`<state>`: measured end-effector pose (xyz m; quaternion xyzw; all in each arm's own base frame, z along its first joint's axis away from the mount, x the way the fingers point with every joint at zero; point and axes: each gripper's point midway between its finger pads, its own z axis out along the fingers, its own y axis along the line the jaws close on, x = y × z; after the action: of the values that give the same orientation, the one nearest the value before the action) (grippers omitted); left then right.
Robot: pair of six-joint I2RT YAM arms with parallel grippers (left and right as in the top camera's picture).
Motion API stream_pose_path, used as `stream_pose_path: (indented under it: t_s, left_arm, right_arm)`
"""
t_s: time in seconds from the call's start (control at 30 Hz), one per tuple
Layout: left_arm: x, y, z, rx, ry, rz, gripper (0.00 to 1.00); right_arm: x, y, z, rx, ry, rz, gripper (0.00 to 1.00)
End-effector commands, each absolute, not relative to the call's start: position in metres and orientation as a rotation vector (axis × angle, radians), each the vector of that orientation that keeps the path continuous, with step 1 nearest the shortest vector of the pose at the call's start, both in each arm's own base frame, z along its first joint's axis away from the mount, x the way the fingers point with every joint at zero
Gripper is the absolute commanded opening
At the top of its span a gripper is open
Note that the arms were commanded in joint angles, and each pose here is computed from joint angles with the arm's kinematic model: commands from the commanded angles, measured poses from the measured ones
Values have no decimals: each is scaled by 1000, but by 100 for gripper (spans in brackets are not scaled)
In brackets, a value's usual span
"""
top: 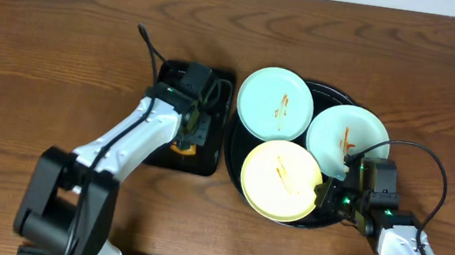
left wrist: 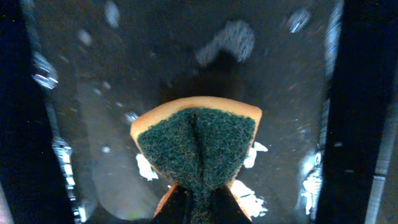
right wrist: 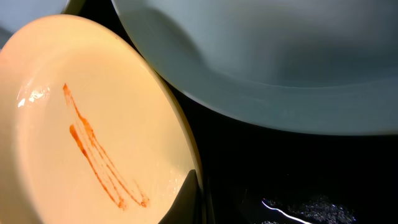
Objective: Clean dirty plates on tray and stack at the side
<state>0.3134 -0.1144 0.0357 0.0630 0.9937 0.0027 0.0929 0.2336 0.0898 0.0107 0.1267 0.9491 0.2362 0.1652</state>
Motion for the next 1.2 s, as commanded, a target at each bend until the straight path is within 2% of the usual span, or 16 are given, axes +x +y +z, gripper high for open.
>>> stream_pose_path:
  t_s: [0.0,0.27,0.43,0.63,0.83,1.17]
  left_arm:
    - [313,-115,36,178,2955,-5,7]
    - [315,-130,46,188,2944,-128,7]
    - [325,-161,94,223,2810,-373,8]
    - [315,-227,143,328,2640,-727,7]
    - [292,-285,128,210,2699,-867,7]
    - [233,-368,80,283,2830,-987,8]
  right_arm:
    - [231,94,10,351,2715,681,1]
    - [231,94,10,351,2717,681,1]
    - [231,94,10,351,2717,681,1]
    - [230,94,9,352,2718,681,1]
    - [230,94,9,352,2720,681,1]
    - [230,94,9,353,2720,681,1]
